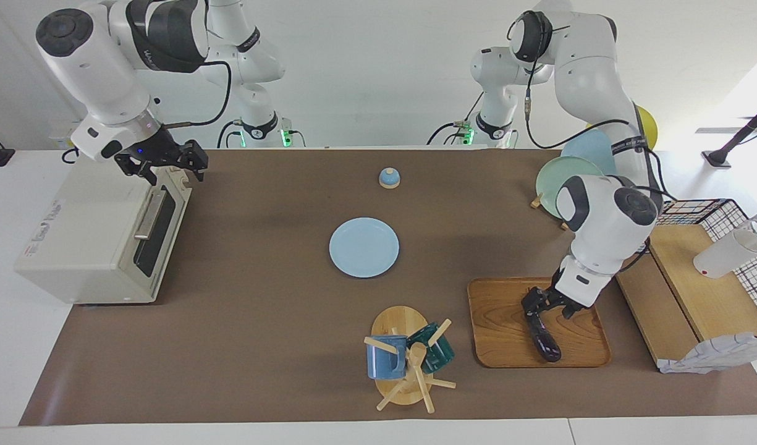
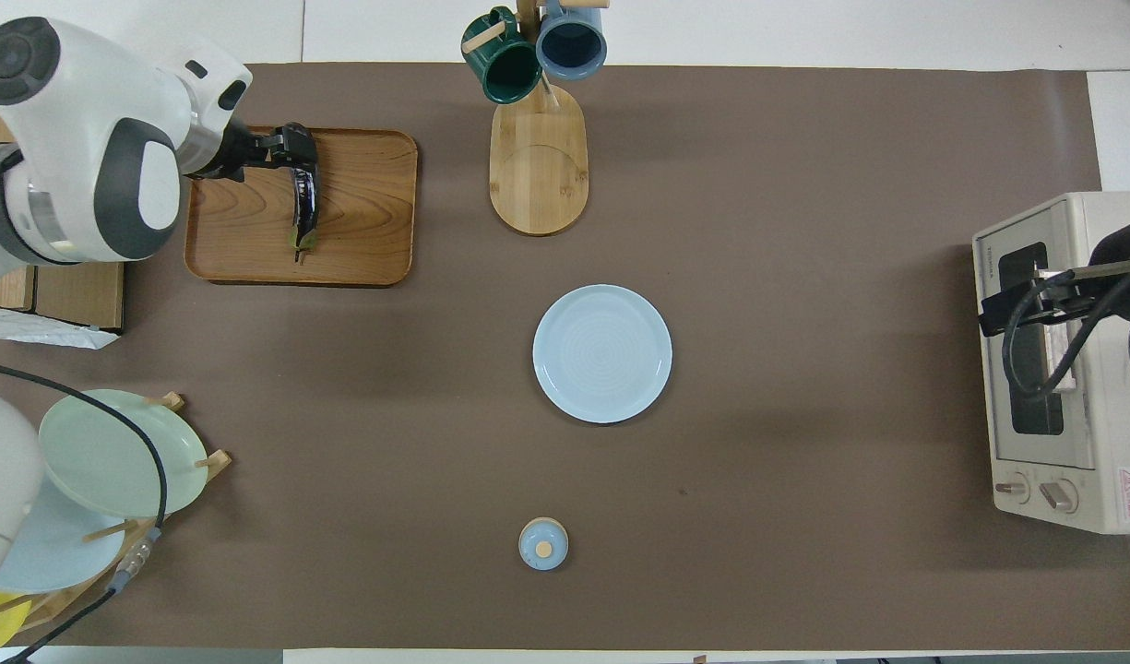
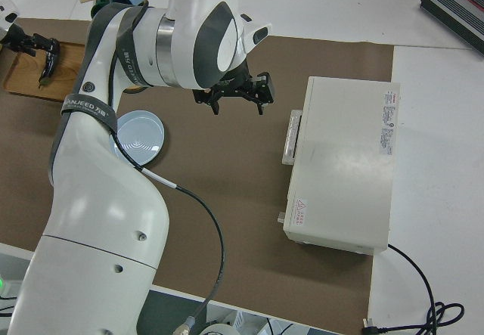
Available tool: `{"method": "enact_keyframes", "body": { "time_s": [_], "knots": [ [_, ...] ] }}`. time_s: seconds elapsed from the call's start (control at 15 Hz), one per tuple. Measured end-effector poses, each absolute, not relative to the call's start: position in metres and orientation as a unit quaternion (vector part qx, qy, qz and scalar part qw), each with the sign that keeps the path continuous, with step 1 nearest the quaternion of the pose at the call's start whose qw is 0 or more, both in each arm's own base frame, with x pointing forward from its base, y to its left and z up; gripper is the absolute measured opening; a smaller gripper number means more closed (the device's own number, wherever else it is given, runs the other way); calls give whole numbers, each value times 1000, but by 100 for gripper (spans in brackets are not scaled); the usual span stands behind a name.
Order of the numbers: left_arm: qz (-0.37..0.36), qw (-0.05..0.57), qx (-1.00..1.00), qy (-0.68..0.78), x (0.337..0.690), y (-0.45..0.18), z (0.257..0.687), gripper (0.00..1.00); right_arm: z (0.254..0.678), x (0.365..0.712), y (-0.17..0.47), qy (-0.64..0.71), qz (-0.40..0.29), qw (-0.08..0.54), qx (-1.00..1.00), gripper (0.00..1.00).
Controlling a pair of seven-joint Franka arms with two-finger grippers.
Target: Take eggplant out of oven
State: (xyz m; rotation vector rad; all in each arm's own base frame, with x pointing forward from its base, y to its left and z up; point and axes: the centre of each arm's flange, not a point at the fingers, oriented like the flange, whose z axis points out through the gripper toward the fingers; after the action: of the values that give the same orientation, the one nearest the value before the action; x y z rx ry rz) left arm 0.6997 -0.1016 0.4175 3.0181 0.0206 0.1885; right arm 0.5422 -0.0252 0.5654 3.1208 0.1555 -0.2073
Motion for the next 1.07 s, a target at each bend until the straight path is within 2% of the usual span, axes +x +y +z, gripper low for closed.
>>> {"method": "enact_keyframes", "body": {
  "time_s": [0.33,0.6,0.8,1.07],
  "knots": [
    [20,40,999,5,638,-79,539,100,565,542,-25,50,-66,5,997,100],
    [-17,29,999,-1,579,-74,608,100,565,542,-25,50,-66,5,997,100],
    [-34,25,999,-3,556,-72,624,100,565,542,-25,50,-66,5,997,100],
    [-54,23,998,-5,552,-74,615,100,565,542,-25,50,-66,5,997,100]
  ]
}}
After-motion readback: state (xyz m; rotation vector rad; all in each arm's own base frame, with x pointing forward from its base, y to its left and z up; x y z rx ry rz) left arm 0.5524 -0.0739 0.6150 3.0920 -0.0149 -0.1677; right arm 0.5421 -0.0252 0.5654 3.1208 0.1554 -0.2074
